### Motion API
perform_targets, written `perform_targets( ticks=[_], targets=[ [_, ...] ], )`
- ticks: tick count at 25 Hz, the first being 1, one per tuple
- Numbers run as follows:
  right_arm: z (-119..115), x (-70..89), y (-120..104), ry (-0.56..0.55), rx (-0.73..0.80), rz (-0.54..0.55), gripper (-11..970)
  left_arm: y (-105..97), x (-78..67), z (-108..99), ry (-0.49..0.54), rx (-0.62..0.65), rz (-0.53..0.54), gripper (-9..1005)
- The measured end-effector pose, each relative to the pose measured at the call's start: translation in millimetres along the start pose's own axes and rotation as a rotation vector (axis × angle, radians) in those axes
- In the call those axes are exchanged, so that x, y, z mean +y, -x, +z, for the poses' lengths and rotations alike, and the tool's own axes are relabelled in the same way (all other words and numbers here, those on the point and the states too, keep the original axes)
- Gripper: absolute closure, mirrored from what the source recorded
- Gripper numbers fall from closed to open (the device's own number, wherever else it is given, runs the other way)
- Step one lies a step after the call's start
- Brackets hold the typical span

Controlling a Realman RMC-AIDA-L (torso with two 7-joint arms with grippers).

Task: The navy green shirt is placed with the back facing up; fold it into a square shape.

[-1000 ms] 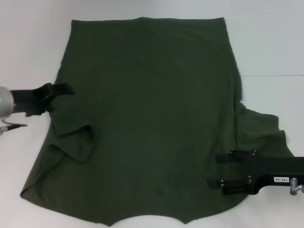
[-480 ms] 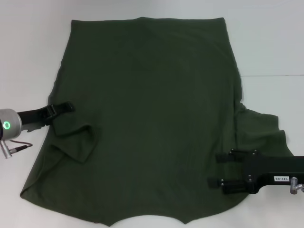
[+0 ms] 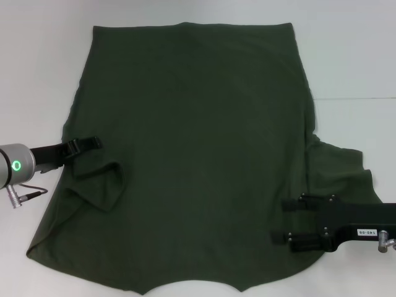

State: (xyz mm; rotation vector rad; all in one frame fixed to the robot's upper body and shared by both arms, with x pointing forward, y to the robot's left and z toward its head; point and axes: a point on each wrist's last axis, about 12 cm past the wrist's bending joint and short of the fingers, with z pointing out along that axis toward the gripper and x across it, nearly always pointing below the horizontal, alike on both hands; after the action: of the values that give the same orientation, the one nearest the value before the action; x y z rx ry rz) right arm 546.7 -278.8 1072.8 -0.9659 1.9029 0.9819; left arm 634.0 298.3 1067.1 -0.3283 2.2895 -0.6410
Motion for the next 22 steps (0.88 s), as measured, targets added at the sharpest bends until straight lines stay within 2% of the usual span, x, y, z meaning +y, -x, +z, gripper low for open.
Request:
perform_targets(
  ticks=[12, 22],
  targets=[
    [0.0, 0.0, 0.0, 0.0, 0.0, 0.0, 32, 2.8, 5.2, -2.5, 0.026, -0.019, 0.04, 85],
    [-0.4, -0.3, 0.0, -0.001, 0.001, 0.002, 32, -2.2, 0.0, 1.5, 0.01, -0.001, 0.049, 85]
  ],
)
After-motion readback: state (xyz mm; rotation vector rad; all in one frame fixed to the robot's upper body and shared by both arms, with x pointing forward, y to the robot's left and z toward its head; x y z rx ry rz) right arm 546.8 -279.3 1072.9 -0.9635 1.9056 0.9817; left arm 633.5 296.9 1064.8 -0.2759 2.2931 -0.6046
